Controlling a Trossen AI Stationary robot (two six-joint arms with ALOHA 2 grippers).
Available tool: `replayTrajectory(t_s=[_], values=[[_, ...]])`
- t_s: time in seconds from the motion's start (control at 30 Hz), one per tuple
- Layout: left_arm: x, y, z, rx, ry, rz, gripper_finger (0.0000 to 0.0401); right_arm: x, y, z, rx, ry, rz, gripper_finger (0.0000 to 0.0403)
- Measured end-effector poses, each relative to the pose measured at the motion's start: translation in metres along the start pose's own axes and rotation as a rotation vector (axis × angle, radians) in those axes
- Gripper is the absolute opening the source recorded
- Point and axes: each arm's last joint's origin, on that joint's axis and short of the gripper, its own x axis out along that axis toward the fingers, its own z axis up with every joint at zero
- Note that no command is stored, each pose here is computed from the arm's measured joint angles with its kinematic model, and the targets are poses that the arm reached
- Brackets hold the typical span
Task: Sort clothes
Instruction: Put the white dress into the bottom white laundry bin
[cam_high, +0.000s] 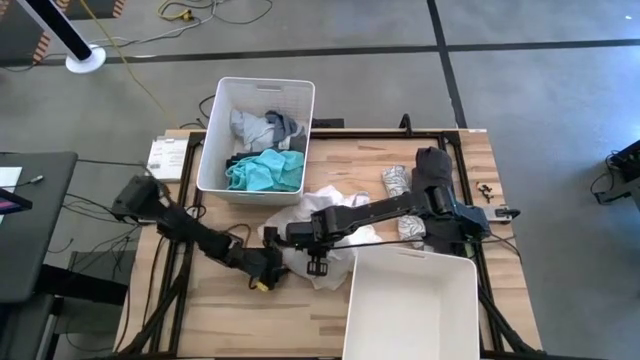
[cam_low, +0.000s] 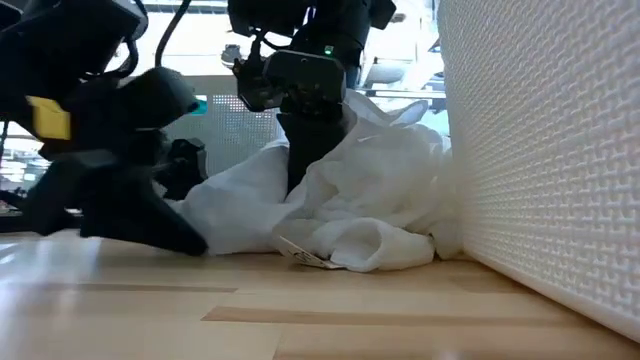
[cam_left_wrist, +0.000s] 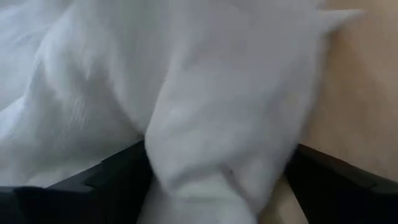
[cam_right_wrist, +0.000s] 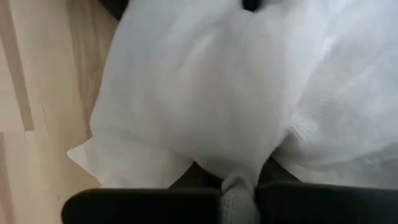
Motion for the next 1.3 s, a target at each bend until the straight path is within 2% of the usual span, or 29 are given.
replayTrajectory(t_s=[0.13,0.23,0.33,0.47,0.5,0.67,0.8,0.97,1.13,1.3], values=[[0.017,-0.001,0.001,-0.104,0.034,0.12,0.0332,0.0,0.0,0.0,0.001,-0.004,0.0,0.0024],[0.024,0.0,0.001,-0.119,0.055,0.155,0.0289,0.0,-0.001,0.0,0.001,-0.002,-0.002,0.0025],[0.026,0.001,0.0,-0.083,0.073,0.183,0.0203,0.0,0.0,0.0,0.0,-0.003,-0.003,0.0029],[0.025,0.002,-0.001,-0.041,0.082,0.193,0.0045,0.0,0.0,0.001,0.0,-0.006,-0.003,0.0042],[0.025,0.001,-0.001,-0.031,0.079,0.189,0.0026,0.0,0.0,0.001,0.0,-0.007,-0.003,0.0046],[0.016,-0.002,0.008,-0.011,0.038,0.182,0.001,0.0,0.003,0.0,-0.027,-0.008,-0.001,0.0063],[-0.006,-0.001,0.03,0.007,-0.053,0.174,0.0009,-0.001,0.016,-0.002,-0.095,-0.012,-0.004,0.0091],[-0.036,0.009,0.053,-0.004,-0.142,0.179,0.0008,-0.016,0.03,0.002,-0.143,-0.053,-0.063,0.0173],[-0.057,0.015,0.066,-0.03,-0.199,0.162,0.0007,-0.037,0.04,0.01,-0.146,-0.101,-0.094,0.0262],[-0.074,0.013,0.076,-0.052,-0.285,0.127,0.0007,-0.059,0.047,0.016,-0.143,-0.156,-0.16,0.0303]])
